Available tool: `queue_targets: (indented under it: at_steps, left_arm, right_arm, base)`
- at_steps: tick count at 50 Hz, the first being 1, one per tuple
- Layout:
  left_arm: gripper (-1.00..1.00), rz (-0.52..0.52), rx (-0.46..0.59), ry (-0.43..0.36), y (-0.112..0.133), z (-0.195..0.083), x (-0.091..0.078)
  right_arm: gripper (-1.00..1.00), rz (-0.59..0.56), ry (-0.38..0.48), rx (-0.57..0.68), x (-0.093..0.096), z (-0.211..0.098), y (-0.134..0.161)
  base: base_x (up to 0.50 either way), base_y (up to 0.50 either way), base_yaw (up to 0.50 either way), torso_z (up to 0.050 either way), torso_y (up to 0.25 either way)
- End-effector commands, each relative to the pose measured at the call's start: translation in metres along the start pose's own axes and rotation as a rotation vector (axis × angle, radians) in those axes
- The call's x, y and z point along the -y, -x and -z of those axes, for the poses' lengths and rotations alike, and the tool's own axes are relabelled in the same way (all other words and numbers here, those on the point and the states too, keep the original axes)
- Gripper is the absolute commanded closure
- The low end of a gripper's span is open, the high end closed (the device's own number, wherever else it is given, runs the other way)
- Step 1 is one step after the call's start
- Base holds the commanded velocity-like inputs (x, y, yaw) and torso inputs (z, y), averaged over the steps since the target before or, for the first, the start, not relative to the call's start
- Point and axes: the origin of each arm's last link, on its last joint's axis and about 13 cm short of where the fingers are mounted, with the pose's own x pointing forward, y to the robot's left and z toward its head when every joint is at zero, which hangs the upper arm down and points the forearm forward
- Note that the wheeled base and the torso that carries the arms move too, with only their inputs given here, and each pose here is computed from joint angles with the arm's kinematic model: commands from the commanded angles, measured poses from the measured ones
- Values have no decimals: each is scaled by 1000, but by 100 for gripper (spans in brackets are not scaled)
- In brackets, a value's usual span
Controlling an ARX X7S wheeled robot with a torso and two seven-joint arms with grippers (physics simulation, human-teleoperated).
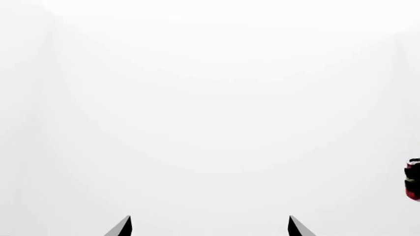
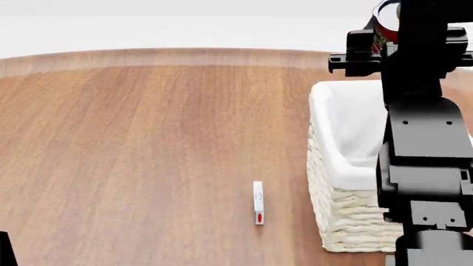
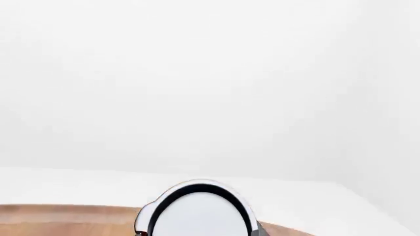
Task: Pick up the tomato sauce, and put it in the basket.
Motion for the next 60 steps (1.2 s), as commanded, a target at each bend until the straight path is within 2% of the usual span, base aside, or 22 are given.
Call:
queue_targets:
  at_steps: [1,8,9,11,12,17,19,20,22,31,34,37,60]
  left_arm:
    - [-100,-2,1,2,1,-1,-1]
    - [-100,-8,5,2,1,-3,-3]
    - [-100,-9,6,0,1,-4,-4]
    - [-100,-9,2,-1,2,-3,-4]
    - [-100,-9,2,0,2,-3,-4]
    - [-100,-9,5,7,2,-3,-4]
    - [-100,-9,4,6,2,-3,-4]
    - [-100,-11,4,7,2,-3,-4]
    - [-100,-12,-1,6,2,-2,-5]
    - [-100,-8,0,17,3,-2,-4]
    - [-100,-9,-1,18,3,-2,-4]
    - [-100,-10,-4,18,4,-1,-5]
    - [-100,-12,-10,16,1,1,-5]
  right_arm:
    - [100,-75,-144,-290,2,6,-6]
    - [100,21,-136,-406,6,6,-3]
    - [100,43,-161,-424,7,7,-2]
    - [100,30,-203,-405,8,6,-3]
    - [100,43,-185,-428,9,9,-1]
    - [100,30,-202,-497,10,18,4]
    - [100,12,-196,-542,10,21,7]
    - [100,10,-156,-571,12,25,9]
    - [100,5,-129,-602,12,28,11]
    - [100,-18,-151,-625,12,36,15]
    - [100,-20,-132,-664,11,44,19]
    - [100,4,-98,-649,10,46,18]
    - [100,1,-118,-653,10,50,20]
  base:
    - [0,0,0,0,0]
    - [0,0,0,0,0]
    - [0,0,0,0,0]
    - [0,0,0,0,0]
    - [0,0,0,0,0]
    - [0,0,0,0,0]
    - [0,0,0,0,0]
    - [0,0,0,0,0]
    - [0,0,0,0,0]
    - [0,0,0,0,1]
    - [0,0,0,0,0]
    - [0,0,0,0,0]
    - [0,0,0,0,0]
